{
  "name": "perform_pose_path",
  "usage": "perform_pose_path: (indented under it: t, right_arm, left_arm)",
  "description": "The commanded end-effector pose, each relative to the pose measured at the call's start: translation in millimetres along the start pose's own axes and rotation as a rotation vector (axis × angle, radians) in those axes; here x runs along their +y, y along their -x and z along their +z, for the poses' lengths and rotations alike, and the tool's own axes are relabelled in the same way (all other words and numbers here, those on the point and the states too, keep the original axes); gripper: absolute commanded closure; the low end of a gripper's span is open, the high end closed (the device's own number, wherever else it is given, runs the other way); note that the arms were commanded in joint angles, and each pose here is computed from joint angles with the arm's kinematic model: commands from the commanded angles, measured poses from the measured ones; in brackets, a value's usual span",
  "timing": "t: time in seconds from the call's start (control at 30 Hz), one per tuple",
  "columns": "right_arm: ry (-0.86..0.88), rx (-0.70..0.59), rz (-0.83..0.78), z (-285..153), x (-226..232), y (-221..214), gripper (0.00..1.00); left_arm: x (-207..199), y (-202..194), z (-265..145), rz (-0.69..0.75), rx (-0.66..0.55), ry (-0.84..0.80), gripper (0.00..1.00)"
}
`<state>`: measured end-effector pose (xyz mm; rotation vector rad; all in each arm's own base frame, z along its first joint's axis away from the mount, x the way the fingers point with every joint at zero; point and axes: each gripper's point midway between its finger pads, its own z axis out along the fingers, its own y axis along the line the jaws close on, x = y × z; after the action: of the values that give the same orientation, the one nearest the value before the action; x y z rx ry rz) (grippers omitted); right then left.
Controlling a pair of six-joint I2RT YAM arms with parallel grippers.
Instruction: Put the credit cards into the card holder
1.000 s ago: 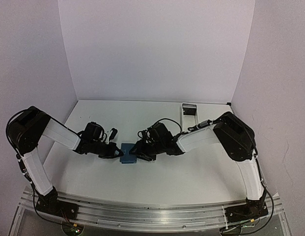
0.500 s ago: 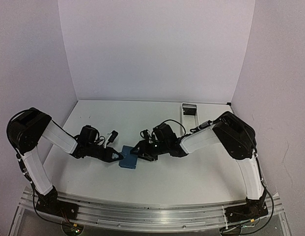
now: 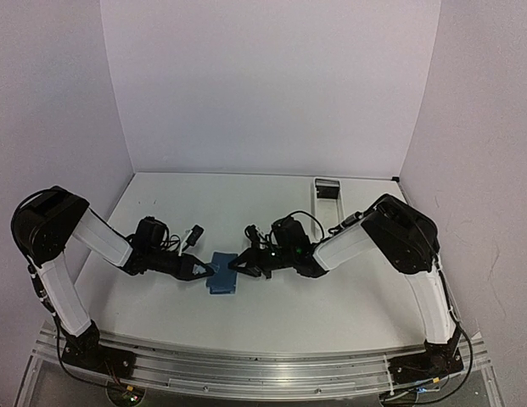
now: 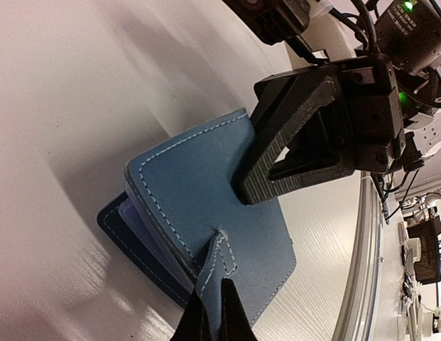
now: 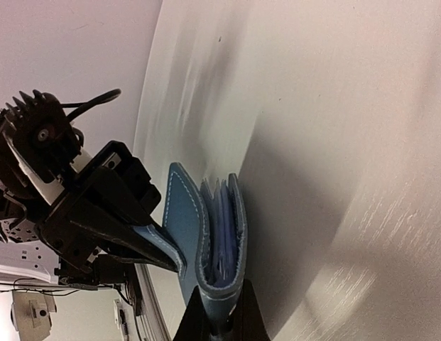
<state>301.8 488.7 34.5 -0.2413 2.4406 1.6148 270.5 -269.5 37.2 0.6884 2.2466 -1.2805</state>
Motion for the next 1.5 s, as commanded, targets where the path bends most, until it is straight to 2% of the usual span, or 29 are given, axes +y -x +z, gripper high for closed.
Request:
perform_pose_path:
  t: [0.0, 0.03, 0.1, 0.13, 0.2, 0.27, 0.33, 0.43, 0.53, 0.57, 0.63, 0.67, 0.77, 0.93, 1.0, 1.27, 1.33, 1.4, 1.47]
  right_arm:
    - [0.007, -0.042, 0.000, -20, 29, 7, 1.00]
    - [-0.005, -0.066, 0.023, -25, 30, 11, 1.00]
    - [-0.056, -0.124, 0.066, -36, 28, 20, 1.00]
    - [-0.094, -0.148, 0.087, -41, 26, 25, 1.00]
    - [-0.208, -0.186, 0.137, -50, 21, 34, 1.00]
    - [-0.302, -0.230, 0.196, -61, 20, 44, 1.00]
    - [-0.342, -0.270, 0.269, -69, 23, 51, 1.00]
    - [-0.334, -0.321, 0.371, -78, 34, 58, 1.00]
    - [-0.291, -0.371, 0.417, -88, 55, 70, 1.00]
    - [-0.279, -0.389, 0.420, -91, 62, 75, 1.00]
    - [-0.253, -0.417, 0.418, -97, 78, 83, 1.00]
    - [-0.246, -0.427, 0.419, -99, 83, 86, 1.00]
    - [-0.227, -0.444, 0.425, -101, 95, 88, 1.00]
    - [-0.189, -0.438, 0.408, -95, 116, 89, 1.00]
    - [-0.181, -0.440, 0.404, -95, 120, 88, 1.00]
    - [-0.164, -0.423, 0.397, -94, 129, 84, 1.00]
    - [-0.160, -0.420, 0.393, -93, 131, 84, 1.00]
    - [-0.160, -0.421, 0.387, -94, 132, 84, 1.00]
    - [-0.158, -0.423, 0.378, -96, 134, 84, 1.00]
  left_arm:
    - [0, 21, -3, 0.017, -0.035, 0.016, 0.98]
    - [0, 22, -5, 0.010, -0.029, 0.024, 0.89]
    - [1, 24, -12, 0.005, -0.020, 0.034, 0.56]
    - [0, 25, -15, 0.014, -0.010, 0.039, 0.44]
    - [2, 30, -23, 0.038, -0.007, 0.073, 0.28]
    - [-3, 44, -31, 0.087, -0.042, 0.083, 0.21]
    - [-19, 67, -41, 0.250, -0.099, 0.077, 0.19]
    - [-58, 94, -55, 0.594, -0.178, 0.057, 0.19]
    - [-88, 87, -50, 1.027, -0.182, 0.121, 0.17]
    - [-93, 81, -45, 1.136, -0.181, 0.149, 0.15]
    - [-97, 74, -38, 1.281, -0.188, 0.193, 0.02]
    - [-98, 73, -33, 1.351, -0.194, 0.220, 0.01]
    - [-103, 78, -17, 1.476, -0.208, 0.288, 0.00]
    - [-102, 98, 6, 1.595, -0.237, 0.397, 0.00]
    - [-99, 106, 7, 1.600, -0.251, 0.435, 0.01]
    - [-100, 135, 7, 1.559, -0.319, 0.515, 0.20]
    - [-105, 138, 8, 1.554, -0.340, 0.499, 0.33]
    - [-105, 140, 11, 1.550, -0.342, 0.496, 0.55]
    - [-104, 140, 13, 1.543, -0.330, 0.490, 0.67]
